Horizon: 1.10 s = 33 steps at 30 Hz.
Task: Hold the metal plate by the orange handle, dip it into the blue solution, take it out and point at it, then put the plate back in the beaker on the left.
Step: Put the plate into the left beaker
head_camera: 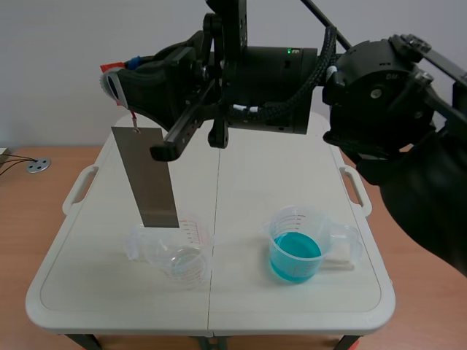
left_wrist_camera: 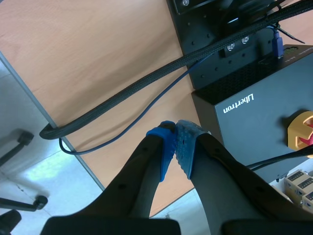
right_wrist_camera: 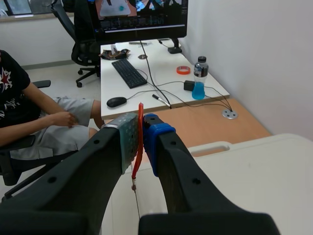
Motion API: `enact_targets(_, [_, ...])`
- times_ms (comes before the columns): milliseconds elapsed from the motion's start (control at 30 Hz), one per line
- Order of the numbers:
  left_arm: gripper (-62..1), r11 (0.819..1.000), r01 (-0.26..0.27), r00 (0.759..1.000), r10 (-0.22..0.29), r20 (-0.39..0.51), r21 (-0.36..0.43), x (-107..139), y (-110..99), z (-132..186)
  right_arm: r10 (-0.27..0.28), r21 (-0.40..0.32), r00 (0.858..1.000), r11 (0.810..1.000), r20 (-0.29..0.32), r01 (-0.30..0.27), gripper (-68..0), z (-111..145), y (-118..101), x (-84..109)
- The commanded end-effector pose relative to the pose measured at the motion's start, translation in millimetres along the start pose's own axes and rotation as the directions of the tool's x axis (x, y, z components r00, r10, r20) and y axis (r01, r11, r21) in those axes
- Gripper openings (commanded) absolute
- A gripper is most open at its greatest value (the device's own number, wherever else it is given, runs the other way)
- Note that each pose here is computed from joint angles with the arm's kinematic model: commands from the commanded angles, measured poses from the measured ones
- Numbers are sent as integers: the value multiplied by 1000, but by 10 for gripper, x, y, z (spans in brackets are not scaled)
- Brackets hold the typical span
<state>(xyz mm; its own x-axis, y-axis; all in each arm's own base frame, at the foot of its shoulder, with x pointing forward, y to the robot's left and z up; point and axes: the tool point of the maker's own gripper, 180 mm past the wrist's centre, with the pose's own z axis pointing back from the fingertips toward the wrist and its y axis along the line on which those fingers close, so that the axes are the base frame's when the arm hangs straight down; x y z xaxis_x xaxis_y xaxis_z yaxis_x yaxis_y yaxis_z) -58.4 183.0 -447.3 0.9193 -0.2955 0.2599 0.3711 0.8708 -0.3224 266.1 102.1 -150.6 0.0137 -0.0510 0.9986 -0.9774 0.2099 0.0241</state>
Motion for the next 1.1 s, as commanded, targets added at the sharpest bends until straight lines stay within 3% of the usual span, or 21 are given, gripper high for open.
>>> enact_targets(0, [-594, 1000, 11, 1000, -11, 14, 1, 65, 25, -3, -1, 0, 1000, 1000, 27, 1, -662, -4, -33, 69])
enact_targets(533, [-594, 999, 39, 999, -39, -8, 11, 71, 67, -22, -121, -46, 992, 992, -21, 120, -662, -30, -201, -316])
enact_targets(833, [-594, 999, 39, 999, -39, -8, 11, 71, 67, -22, -174, -21, 983, 985, -64, 173, -662, -108, -100, -541])
enact_targets(1067, [-594, 999, 39, 999, -39, -8, 11, 71, 67, -22, -223, -45, 969, 975, -103, 220, -662, -105, -119, -752])
